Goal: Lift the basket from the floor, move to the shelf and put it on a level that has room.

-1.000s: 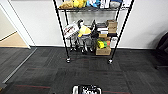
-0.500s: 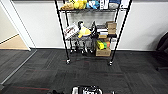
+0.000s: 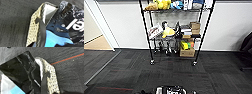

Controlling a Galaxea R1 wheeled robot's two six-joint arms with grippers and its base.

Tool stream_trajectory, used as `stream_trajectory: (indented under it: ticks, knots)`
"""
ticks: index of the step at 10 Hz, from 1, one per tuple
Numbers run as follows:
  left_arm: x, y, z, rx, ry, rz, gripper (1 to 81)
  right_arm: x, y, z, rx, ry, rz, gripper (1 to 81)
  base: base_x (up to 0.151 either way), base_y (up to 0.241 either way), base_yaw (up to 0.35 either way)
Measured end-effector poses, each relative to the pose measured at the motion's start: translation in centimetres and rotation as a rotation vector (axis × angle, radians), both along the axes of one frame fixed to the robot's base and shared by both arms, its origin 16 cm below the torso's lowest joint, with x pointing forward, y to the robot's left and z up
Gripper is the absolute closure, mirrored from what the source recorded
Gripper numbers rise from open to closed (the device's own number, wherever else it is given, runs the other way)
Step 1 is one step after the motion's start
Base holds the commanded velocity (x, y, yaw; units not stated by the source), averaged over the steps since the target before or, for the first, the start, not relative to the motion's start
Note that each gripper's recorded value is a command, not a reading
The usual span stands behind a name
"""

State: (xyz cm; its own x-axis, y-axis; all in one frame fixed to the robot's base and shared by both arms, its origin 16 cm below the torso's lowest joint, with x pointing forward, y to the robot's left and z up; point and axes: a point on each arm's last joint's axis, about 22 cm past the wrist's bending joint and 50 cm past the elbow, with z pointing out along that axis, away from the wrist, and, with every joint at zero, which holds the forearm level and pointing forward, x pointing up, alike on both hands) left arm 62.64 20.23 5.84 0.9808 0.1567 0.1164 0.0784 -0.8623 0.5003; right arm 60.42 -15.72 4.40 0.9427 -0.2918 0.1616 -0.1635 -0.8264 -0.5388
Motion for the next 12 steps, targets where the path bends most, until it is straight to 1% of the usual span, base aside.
stream_trajectory:
  ticks: [1, 3, 4, 5, 6, 7, 8, 10, 11, 12]
  knots:
    - [0.0, -1.2, 0.1, -0.011, -0.003, -0.009, 1.0, 0.0, 0.9, -0.2, -0.001, 0.001, -0.001, 1.0, 0.000, 0.000, 0.000]
    - [-0.3, 0.3, -1.2, 0.017, 0.015, 0.011, 1.0, -0.5, 1.5, -1.6, -0.013, 0.020, -0.009, 1.0, 0.000, 0.000, 0.000]
    - [-1.0, 0.5, -2.4, 0.025, 0.036, 0.016, 1.0, -1.3, 1.7, -2.6, -0.013, 0.043, -0.009, 1.0, 0.000, 0.000, 0.000]
    - [-1.6, 0.1, -3.0, 0.024, 0.048, 0.015, 1.0, -2.0, 1.7, -3.2, -0.013, 0.058, -0.012, 1.0, 0.000, 0.000, 0.000]
    - [-1.5, -0.4, -3.1, 0.019, 0.047, 0.014, 1.0, -2.1, 1.4, -3.5, -0.016, 0.060, -0.021, 1.0, 0.000, 0.000, 0.000]
    - [-1.5, -0.2, -3.2, 0.023, 0.047, 0.016, 1.0, -2.2, 1.3, -3.6, -0.017, 0.062, -0.025, 1.0, 0.000, 0.000, 0.000]
    - [-1.0, 0.3, -3.3, 0.036, 0.031, 0.029, 1.0, -1.9, 1.3, -3.5, -0.014, 0.059, -0.035, 1.0, 0.000, 0.000, 0.000]
    - [-0.7, 0.5, -3.3, 0.044, 0.019, 0.038, 1.0, -2.0, 0.9, -3.6, -0.011, 0.067, -0.052, 1.0, 0.000, 0.000, 0.000]
    - [-0.6, 0.6, -3.3, 0.045, 0.017, 0.037, 81.1, -1.6, 0.0, -3.6, -0.015, 0.061, -0.077, 1.0, 0.000, 0.000, 0.000]
    - [-0.4, 1.4, -3.3, 0.067, -0.004, 0.014, 81.1, -1.4, -0.7, -3.6, -0.020, 0.057, -0.087, 81.1, 0.000, 0.000, 0.000]
